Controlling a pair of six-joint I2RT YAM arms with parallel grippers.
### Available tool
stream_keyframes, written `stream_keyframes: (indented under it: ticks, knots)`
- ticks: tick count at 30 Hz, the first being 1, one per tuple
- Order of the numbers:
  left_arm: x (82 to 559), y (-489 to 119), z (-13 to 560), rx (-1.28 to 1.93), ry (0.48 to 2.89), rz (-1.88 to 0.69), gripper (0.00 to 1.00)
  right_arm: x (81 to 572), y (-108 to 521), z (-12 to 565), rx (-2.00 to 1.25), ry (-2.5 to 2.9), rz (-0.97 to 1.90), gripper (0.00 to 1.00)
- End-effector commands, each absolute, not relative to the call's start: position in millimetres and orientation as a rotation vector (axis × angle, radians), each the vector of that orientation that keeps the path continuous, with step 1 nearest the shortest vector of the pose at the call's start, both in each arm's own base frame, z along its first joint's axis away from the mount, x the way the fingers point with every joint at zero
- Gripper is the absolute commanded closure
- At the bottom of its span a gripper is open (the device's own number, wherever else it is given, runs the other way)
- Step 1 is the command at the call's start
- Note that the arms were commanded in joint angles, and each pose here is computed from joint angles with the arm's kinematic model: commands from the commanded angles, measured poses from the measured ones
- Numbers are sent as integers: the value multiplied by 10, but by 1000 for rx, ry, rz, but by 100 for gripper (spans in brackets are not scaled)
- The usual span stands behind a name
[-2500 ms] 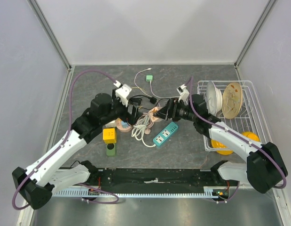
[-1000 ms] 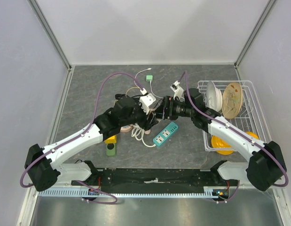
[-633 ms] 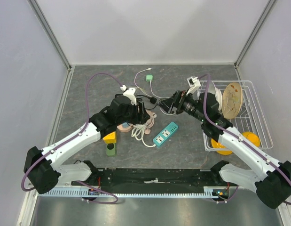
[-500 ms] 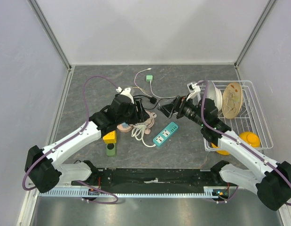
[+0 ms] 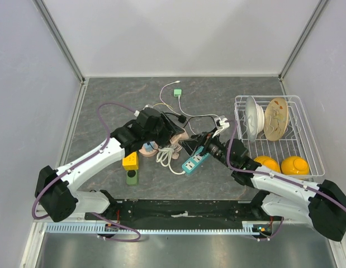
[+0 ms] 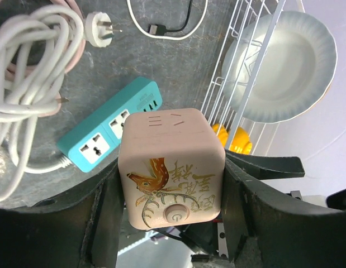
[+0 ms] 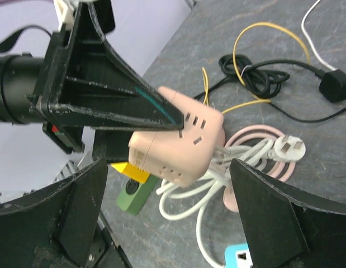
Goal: Insert the plug
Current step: Adjust the plug.
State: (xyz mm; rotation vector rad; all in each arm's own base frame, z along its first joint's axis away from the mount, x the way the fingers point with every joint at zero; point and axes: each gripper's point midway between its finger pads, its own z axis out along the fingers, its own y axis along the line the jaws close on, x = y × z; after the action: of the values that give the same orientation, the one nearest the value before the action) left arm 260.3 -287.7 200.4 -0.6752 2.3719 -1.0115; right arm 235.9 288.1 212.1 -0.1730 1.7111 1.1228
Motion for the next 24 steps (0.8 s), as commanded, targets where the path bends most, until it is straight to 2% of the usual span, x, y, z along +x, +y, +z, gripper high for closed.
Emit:
stream_keyframes:
  ticks: [1,9,17,19,22,23,24]
  knots:
    - [2666,-3043,2333,-841,2293,-1203,98,2570,2822,2412,-39,1564,1089,2]
    - [2675,-3034,2413,-890,2247,-1233,97,2646,2958,2443,-9,1544,1112,2]
    - [2644,-3073,2385,-903,2250,-1251,96,2660,3048,2566,4,1510,1126,9]
    - [2639,-3078,2403,-900,2245,-1258,96,2669,3023,2543,28,1514,1117,16]
    - [2630,-3077,2402,-892,2246,-1258,95,2703,2967,2491,65,1526,1091,31]
    - [2629,-3076,2410,-885,2244,-1259,94,2705,2962,2485,68,1529,1088,46]
    - [2623,-3066,2400,-880,2244,-1256,92,2708,2965,2492,68,1529,1090,55]
